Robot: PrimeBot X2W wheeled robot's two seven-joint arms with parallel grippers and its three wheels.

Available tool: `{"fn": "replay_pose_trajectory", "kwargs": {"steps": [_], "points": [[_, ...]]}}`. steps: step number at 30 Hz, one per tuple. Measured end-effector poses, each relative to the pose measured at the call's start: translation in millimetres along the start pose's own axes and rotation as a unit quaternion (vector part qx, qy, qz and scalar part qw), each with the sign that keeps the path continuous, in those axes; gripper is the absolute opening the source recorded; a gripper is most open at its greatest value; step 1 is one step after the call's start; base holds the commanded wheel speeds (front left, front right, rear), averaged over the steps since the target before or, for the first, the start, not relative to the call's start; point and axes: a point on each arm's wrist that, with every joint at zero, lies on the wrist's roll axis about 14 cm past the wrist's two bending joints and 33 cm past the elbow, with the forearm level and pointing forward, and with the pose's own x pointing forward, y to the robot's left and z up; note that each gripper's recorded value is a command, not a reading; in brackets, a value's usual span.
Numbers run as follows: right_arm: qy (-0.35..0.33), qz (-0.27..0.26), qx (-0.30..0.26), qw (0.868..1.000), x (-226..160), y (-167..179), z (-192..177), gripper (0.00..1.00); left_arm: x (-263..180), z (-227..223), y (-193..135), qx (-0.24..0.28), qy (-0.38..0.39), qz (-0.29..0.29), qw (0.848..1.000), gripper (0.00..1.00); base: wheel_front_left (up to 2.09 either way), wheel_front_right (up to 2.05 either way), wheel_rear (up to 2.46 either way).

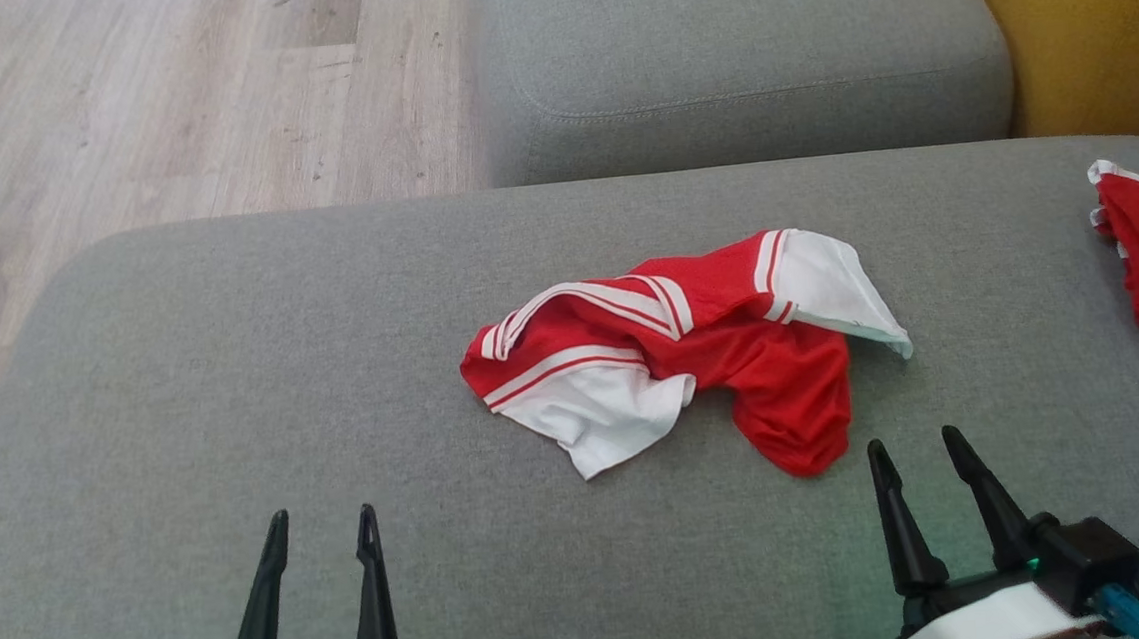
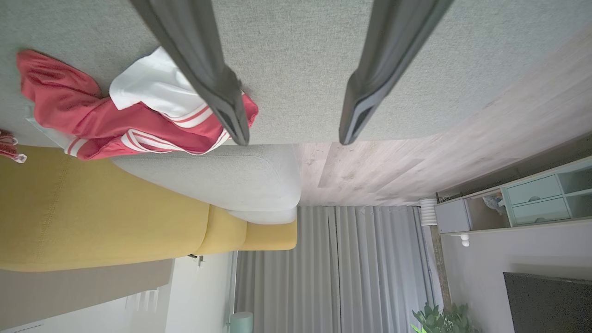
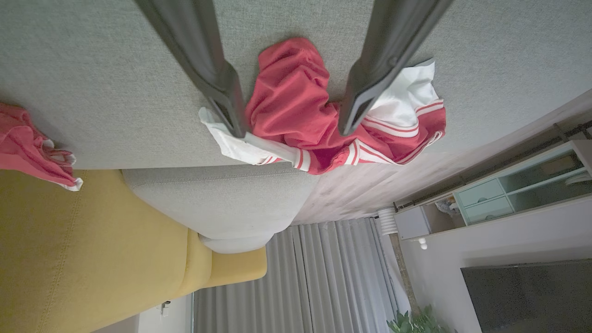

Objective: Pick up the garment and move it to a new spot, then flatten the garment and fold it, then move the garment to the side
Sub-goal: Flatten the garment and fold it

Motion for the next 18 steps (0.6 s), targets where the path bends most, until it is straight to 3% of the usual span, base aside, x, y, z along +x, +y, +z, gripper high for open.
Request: {"fn": "replay_pose_trajectory", "kwargs": {"steps": [11, 18], "points": [[0.006, -0.006, 0.002, 1.0, -1, -3, -4, 1.0, 3, -6, -13, -0.003, 0.011, -0.02, 1.0, 1.0, 0.0, 0.0, 0.0], [0.02, -0.008, -0.001, 1.0, -3, -4, -12, 1.0, 20, -7, -48, -0.008, 0.012, -0.08, 0.997, 1.0, 0.0, 0.0, 0.0]]}}
